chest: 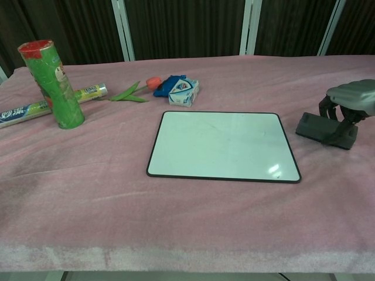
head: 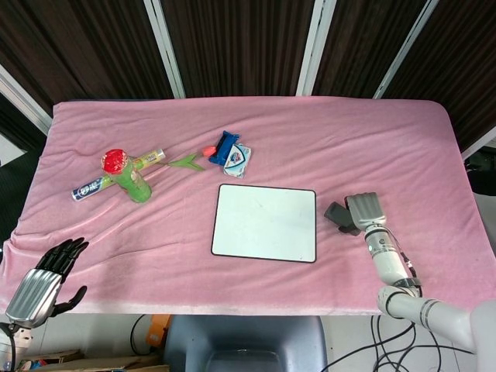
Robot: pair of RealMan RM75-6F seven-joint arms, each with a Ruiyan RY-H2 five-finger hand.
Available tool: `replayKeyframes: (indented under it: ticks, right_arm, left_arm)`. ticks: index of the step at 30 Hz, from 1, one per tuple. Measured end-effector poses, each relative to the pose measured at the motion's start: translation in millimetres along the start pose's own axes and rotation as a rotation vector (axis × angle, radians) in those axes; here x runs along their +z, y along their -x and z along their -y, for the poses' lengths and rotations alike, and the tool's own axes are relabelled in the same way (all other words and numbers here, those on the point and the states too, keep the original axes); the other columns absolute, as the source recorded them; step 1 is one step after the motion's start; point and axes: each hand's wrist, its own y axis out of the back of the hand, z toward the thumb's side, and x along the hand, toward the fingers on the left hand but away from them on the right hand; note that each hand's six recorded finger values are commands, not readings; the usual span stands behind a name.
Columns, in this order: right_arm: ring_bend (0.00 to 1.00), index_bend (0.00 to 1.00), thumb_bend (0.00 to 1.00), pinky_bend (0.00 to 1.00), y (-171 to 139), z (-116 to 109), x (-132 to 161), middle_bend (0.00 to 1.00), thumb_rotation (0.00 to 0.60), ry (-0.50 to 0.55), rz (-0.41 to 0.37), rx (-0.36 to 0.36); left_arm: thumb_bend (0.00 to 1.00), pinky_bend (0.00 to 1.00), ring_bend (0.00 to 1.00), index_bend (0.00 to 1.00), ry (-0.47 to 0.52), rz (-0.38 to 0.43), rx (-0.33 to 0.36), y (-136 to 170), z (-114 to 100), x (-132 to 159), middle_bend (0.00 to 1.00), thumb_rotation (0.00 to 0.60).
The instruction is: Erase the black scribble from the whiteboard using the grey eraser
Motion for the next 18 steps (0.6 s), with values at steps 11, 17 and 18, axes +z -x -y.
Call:
replayKeyframes:
  ticks: [11,17,18]
  right_arm:
    - [0.09,0.0,0.31,0.12,-38.1,-16.7,-7.3,0.05,0.6,0.037,-0.043,-0.017]
    - [0.0,0.0,0.3,0.08,-92.6,-27.3,-25.6,0.0,0.6,0.03,-0.03,-0.146]
    - [0.0,0.0,0.3,0.08,-102.2,-27.8,-30.5,0.0,0.6,0.025,-0.018,-0.175]
  left_arm:
    - [0.36,0.14,0.05,0.0,-0.005,-0.003,0.006,1.3,-0.8,0.2,0.01,0.6]
    - [0.36,0.14,0.05,0.0,-0.019,-0.007,0.016,1.6,-0.7,1.2,0.01,0.6]
    - [0.36,0.14,0.05,0.0,-0.022,-0.008,0.017,1.5,-0.5,1.4,0.01,0.6]
